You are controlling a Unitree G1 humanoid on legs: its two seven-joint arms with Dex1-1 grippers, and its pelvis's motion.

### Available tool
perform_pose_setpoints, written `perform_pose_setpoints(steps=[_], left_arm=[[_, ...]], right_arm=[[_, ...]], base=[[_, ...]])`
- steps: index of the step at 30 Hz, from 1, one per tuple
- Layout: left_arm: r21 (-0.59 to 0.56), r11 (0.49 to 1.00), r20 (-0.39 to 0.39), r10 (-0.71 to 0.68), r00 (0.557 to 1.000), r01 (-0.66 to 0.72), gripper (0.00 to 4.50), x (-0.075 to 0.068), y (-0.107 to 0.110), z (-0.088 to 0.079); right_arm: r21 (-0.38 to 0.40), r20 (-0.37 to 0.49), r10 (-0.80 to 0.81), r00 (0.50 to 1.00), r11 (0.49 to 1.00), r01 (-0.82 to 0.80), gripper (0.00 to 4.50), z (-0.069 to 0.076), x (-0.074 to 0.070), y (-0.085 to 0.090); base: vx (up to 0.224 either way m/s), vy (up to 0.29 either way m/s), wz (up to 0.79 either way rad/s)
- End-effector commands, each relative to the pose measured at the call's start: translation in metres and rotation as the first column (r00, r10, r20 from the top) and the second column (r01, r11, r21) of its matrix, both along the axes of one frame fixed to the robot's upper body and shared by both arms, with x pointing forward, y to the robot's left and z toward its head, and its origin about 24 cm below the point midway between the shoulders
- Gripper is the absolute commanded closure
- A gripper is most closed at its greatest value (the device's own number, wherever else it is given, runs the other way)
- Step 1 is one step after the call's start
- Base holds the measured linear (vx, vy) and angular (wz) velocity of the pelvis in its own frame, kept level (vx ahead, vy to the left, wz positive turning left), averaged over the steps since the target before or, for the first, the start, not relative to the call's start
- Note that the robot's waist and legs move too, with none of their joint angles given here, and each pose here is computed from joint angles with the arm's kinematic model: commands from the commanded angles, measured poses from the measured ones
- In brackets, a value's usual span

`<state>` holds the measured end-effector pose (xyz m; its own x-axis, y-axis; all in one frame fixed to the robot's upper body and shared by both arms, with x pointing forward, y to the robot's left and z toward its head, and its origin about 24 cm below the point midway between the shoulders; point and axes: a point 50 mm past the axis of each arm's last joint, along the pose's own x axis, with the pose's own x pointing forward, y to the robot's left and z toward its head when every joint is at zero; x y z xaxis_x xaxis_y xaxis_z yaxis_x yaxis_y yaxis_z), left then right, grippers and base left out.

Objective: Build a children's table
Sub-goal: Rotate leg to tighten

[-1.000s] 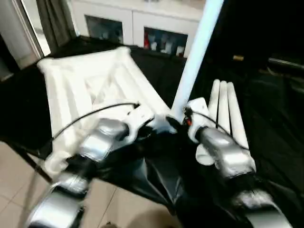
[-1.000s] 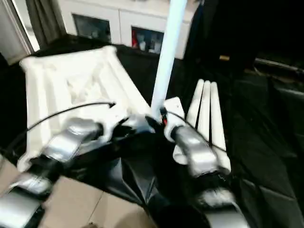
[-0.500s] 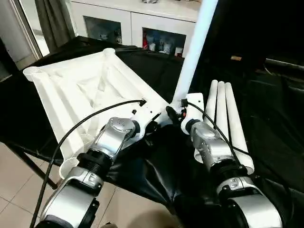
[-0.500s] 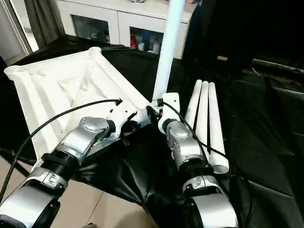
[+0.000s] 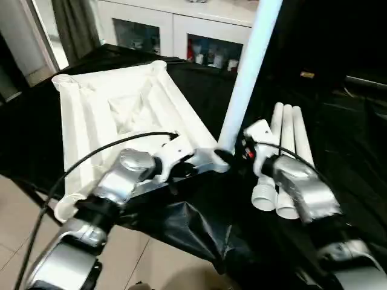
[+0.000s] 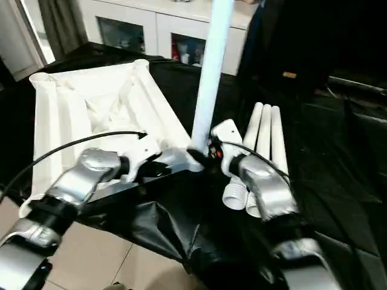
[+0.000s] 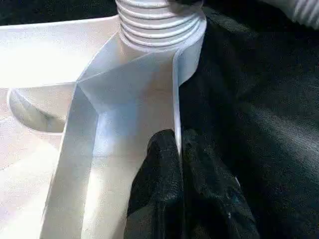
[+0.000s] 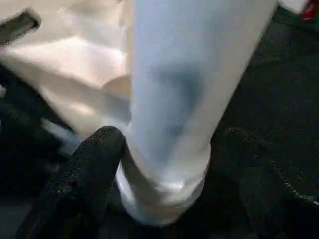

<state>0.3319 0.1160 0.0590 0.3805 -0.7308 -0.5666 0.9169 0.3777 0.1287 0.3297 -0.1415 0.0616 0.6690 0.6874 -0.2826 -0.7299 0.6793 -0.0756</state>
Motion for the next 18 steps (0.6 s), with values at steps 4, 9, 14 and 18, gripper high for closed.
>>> perform_pose_setpoints(steps=[4, 9, 14, 18], left_arm=[[-0.025, 0.986, -0.01, -0.165, 0.986, 0.165, 4.5, -0.015, -0.002, 0.005], [-0.055, 0.967, -0.028, -0.249, 0.968, 0.247, 4.5, -0.025, -0.002, 0.008], [-0.043, 0.965, -0.034, -0.262, 0.965, 0.26, 4.5, -0.027, 0.0, 0.008], [-0.033, 0.966, -0.034, -0.259, 0.965, 0.258, 4.5, -0.026, 0.002, 0.008]], right_arm=[[-0.032, -0.016, 0.09, 0.996, 0.995, -0.09, 0.95, 0.003, -0.009, -0.003], [-0.03, -0.027, 0.151, 0.988, 0.988, -0.152, 0.95, 0.005, -0.015, -0.002], [-0.058, -0.06, 0.213, 0.975, 0.975, -0.217, 0.95, 0.002, -0.021, -0.003], [-0.084, -0.072, 0.23, 0.97, 0.968, -0.236, 0.95, -0.001, -0.023, -0.004]], base=[[0.0, 0.0, 0.0], [0.0, 0.0, 0.0], [0.0, 0.0, 0.0], [0.0, 0.0, 0.0]])
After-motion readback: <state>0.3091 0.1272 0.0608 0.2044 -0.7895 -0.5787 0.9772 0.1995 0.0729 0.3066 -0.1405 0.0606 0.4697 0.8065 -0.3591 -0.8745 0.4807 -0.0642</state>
